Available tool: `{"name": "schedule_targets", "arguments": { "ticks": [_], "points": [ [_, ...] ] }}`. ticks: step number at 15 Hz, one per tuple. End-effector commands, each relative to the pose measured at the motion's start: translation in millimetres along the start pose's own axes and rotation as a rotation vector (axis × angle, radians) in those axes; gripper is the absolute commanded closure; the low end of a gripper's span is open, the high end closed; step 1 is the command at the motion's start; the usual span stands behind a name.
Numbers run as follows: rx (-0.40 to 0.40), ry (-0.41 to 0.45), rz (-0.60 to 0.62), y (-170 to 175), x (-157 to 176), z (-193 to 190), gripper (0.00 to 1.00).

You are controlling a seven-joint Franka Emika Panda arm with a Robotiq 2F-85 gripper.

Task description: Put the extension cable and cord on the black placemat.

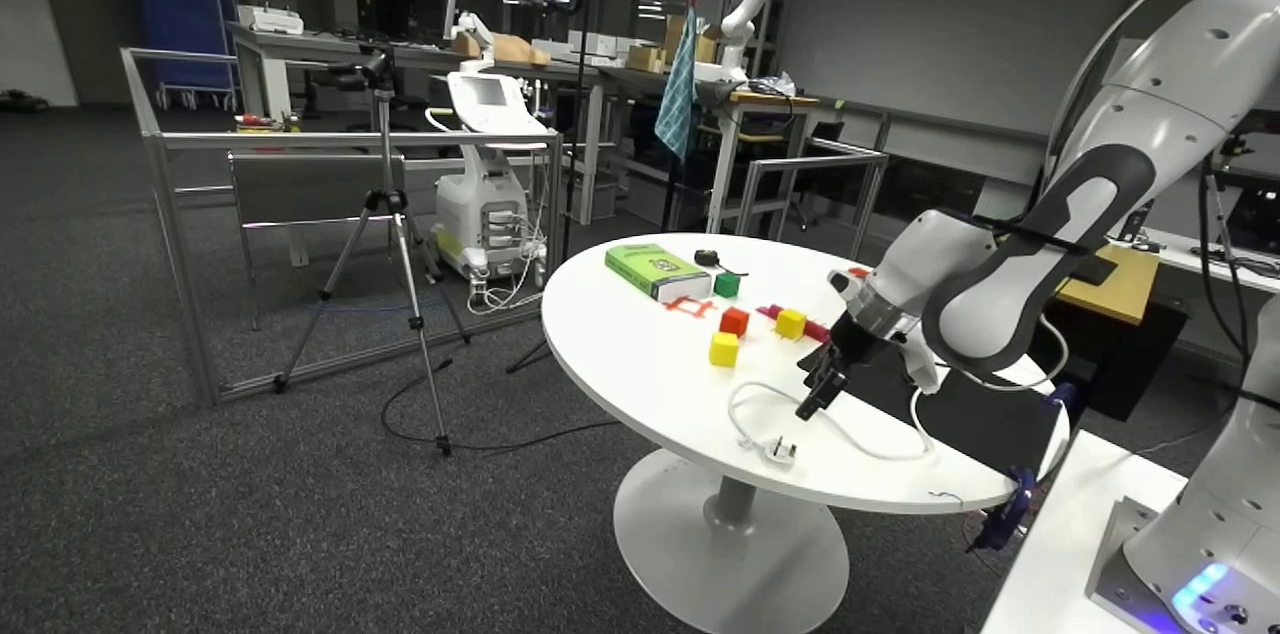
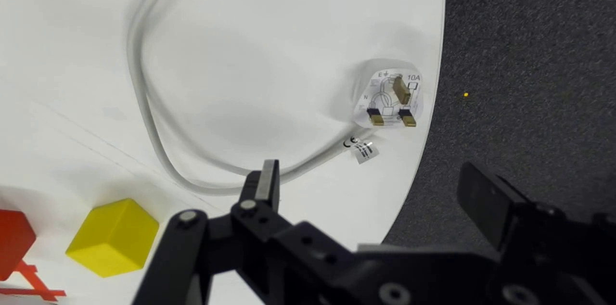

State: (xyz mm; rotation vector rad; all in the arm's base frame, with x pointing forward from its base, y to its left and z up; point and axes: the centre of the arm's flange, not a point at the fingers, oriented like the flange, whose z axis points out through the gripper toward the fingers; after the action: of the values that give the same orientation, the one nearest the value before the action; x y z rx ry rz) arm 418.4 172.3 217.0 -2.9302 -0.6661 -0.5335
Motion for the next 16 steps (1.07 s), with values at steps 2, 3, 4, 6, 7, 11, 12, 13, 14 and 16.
{"name": "schedule_targets", "arguments": {
  "ticks": [2, 3, 4, 6, 7, 11, 12, 13, 14, 16],
  "points": [
    [0.001, 0.012, -0.006, -3.5, 17.8, 27.0, 0.0],
    [0.003, 0.015, -0.002, -5.4, 19.0, 31.0, 0.0],
    [0.0, 0.032, 0.003, -7.4, 20.0, 35.3, 0.0],
    [-0.001, 0.037, 0.003, -9.3, 21.1, 41.1, 0.0],
    [-0.002, 0.035, -0.001, -9.8, 20.2, 44.5, 0.0],
    [0.009, -0.019, -0.025, -12.9, 12.0, 57.8, 0.0],
    [0.015, -0.028, -0.031, -14.5, 9.2, 60.5, 0.0],
    [0.014, -0.033, -0.037, -16.2, 6.6, 63.2, 0.0],
    [0.017, -0.039, -0.042, -17.3, 4.5, 65.5, 0.0],
    [0.021, -0.049, -0.05, -19.4, 1.2, 68.9, 0.0]
  ]
}}
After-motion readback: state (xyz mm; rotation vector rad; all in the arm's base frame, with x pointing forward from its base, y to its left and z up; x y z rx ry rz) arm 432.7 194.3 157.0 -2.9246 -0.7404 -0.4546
